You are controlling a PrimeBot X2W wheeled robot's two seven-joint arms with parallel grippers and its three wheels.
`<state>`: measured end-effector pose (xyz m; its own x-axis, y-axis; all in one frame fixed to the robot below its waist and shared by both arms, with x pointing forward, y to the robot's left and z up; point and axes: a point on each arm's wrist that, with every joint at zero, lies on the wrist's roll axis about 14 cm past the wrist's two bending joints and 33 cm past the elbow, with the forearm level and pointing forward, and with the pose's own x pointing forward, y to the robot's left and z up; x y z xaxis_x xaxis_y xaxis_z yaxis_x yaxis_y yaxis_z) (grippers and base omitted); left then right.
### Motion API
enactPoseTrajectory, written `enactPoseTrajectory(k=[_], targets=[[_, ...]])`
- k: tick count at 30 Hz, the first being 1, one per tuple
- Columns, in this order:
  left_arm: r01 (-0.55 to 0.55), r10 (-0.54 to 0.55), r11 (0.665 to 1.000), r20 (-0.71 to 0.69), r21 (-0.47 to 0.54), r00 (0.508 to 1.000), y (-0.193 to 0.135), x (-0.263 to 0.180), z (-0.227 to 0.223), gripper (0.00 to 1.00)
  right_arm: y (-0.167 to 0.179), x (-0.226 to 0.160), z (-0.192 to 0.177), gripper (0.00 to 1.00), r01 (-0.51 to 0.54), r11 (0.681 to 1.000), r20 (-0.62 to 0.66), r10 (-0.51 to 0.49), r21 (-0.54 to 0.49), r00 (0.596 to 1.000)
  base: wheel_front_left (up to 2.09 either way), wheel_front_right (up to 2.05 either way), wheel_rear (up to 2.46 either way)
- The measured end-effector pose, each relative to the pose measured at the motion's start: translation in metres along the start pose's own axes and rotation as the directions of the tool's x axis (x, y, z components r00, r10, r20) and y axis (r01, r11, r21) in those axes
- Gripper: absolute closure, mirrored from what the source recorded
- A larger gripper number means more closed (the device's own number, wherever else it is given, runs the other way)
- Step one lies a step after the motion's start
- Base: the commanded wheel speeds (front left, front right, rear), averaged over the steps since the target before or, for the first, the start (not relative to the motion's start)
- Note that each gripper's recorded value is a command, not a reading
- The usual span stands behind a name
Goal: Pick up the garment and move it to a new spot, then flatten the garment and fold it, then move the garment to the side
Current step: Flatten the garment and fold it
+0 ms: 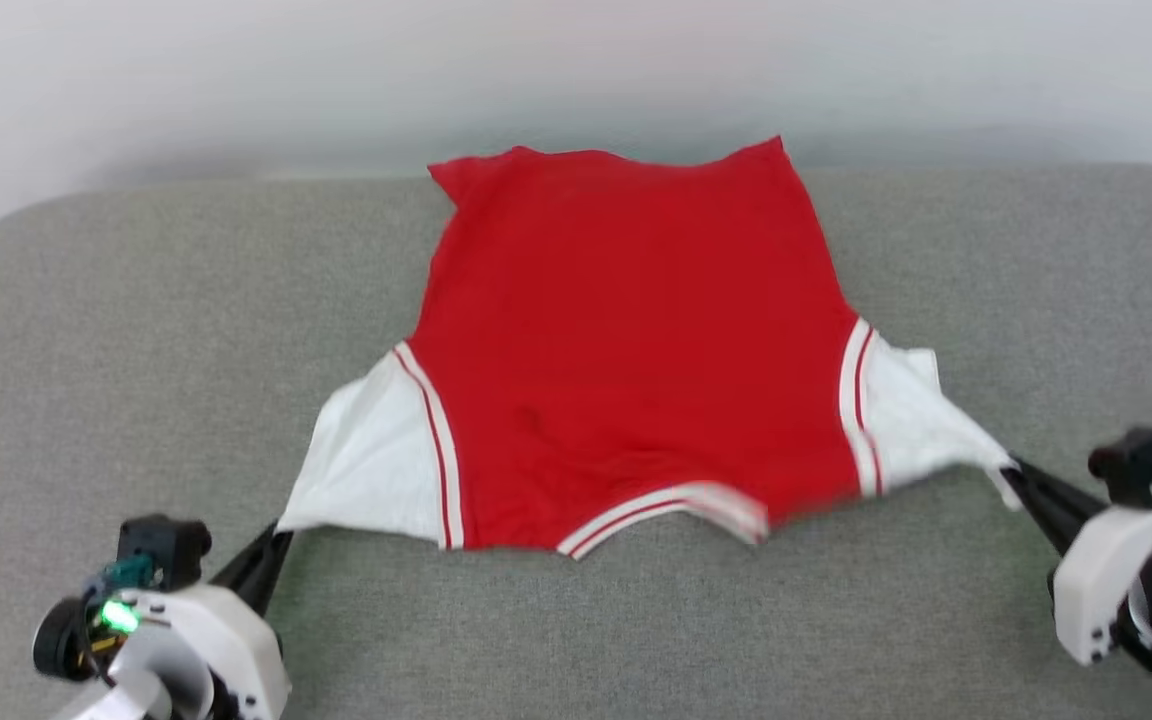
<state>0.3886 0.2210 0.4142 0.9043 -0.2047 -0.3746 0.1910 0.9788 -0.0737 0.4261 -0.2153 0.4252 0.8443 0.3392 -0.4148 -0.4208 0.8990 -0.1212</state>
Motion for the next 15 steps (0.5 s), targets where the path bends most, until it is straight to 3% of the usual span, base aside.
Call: enactPoseTrajectory(k=[9, 15], targets=[[-0.05, 0.048, 0.999, -0.057, -0.022, 0.997, 0.002, -0.054, -0.028, 1.0, 0.013, -0.066, -0.054, 1.0, 0.019, 0.998, -0.076, -0.014, 0.063, 0.997, 0.0, 0.0, 0.0], [-0.085, 0.08, 0.996, -0.101, -0.039, 0.992, 0.003, -0.086, -0.047, 1.0, 0.039, -0.1, -0.093, 1.0, -0.003, 0.994, -0.181, 0.023, 0.11, 0.983, 0.0, 0.0, 0.0]])
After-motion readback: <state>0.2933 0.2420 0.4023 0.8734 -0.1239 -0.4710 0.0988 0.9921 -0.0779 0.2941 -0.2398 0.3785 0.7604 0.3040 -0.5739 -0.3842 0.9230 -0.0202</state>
